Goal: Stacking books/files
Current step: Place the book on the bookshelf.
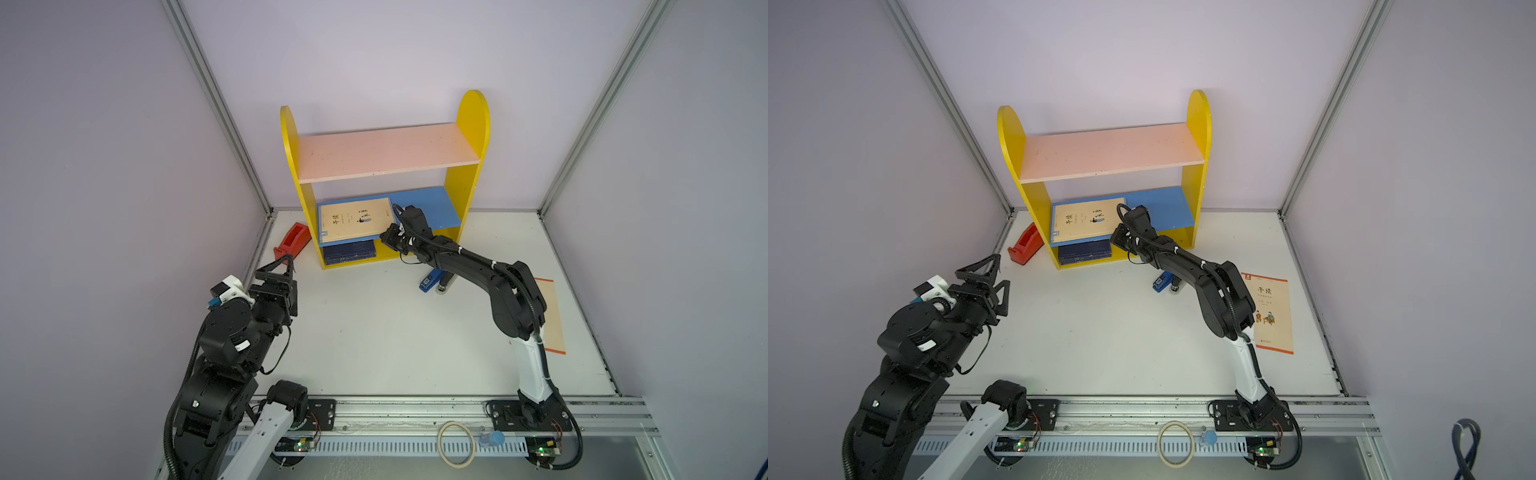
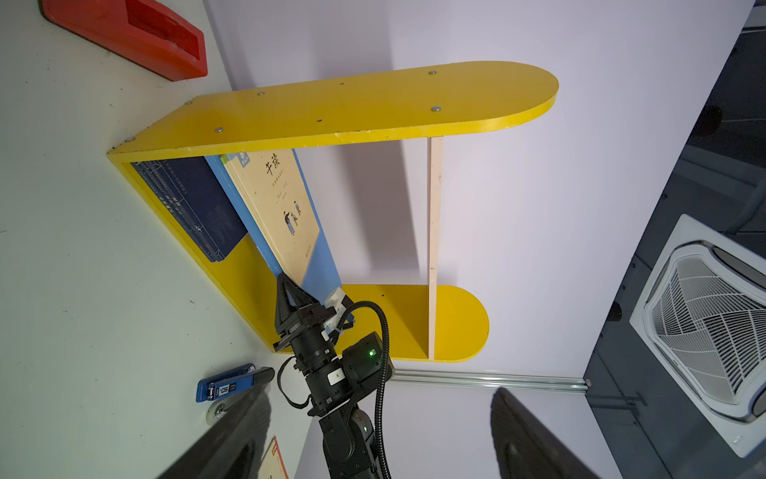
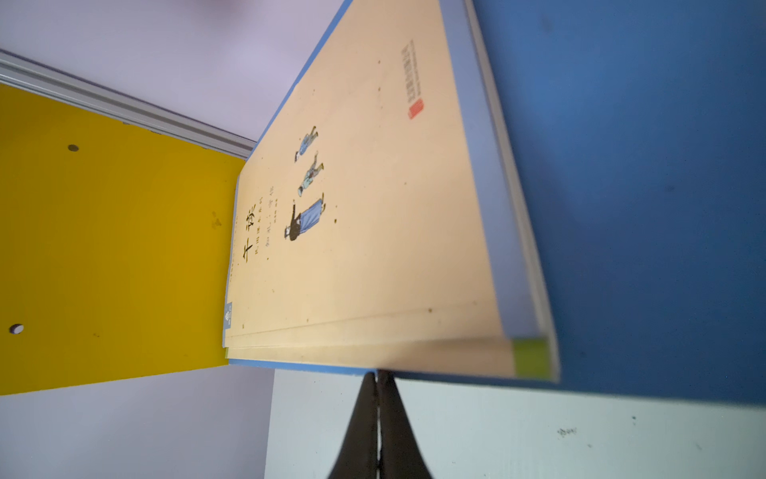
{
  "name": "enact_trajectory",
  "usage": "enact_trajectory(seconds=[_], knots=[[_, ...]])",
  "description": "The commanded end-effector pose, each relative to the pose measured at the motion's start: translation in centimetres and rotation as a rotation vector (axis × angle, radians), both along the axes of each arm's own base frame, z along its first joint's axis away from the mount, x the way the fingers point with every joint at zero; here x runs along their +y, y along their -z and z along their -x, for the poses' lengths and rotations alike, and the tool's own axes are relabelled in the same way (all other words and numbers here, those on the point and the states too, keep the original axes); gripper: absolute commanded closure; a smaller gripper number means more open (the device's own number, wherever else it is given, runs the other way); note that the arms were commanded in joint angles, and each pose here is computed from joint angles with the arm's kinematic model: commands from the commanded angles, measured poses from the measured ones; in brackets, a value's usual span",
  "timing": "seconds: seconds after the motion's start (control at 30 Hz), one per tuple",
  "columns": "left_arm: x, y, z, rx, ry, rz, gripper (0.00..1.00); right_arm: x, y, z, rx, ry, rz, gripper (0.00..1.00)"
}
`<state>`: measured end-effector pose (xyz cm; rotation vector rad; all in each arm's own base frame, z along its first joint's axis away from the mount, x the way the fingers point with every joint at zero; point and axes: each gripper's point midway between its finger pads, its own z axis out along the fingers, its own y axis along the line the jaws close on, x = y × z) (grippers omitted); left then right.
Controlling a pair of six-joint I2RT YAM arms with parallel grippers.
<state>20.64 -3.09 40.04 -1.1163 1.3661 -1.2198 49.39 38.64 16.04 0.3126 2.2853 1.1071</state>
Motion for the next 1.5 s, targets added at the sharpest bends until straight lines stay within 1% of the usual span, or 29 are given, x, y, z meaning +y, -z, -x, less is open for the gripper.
enact_trajectory(seconds=[0.0,0.17,0.3,0.43,0.53,0.7,0.83,1.03,1.23,1.47], knots=[[0.2,-0.6,0.0,-0.023,-0.012,-0.007,0.14,-0.3,-0.9,0.6,-0.023,-0.012,0.019,0.92],[0.2,-0.7,0.1,-0.025,-0.011,-0.007,0.14,-3.9,-3.6,0.7,-0.103,0.070,0.057,0.83],[0.2,-0.7,0.1,-0.025,-0.010,-0.005,0.14,-6.8,-4.8,-0.3,-0.126,0.135,-0.026,0.80],[0.3,-0.7,0.1,-0.026,-0.011,-0.007,0.14,-8.3,-4.4,-1.7,-0.134,0.198,-0.053,0.73],[0.3,-0.7,0.1,-0.027,-0.014,-0.006,0.14,-8.1,-3.4,-2.7,-0.127,0.216,-0.065,0.70],[0.3,-0.8,0.2,-0.028,-0.015,-0.006,0.14,-6.9,-1.3,-4.4,-0.087,0.205,-0.066,0.66],[0.3,-0.7,0.2,-0.027,-0.015,-0.006,0.14,-6.4,0.0,-5.5,-0.058,0.203,-0.061,0.66],[0.4,-0.7,0.2,-0.026,-0.018,-0.007,0.14,-4.5,0.8,-5.9,-0.026,0.141,-0.085,0.66],[0.2,-0.6,0.0,-0.023,-0.011,-0.007,0.14,-2.7,2.1,-6.2,0.033,0.073,-0.058,0.66],[0.2,-0.6,0.0,-0.022,-0.013,-0.009,0.14,-1.4,2.1,-6.0,0.044,0.029,-0.050,0.67]])
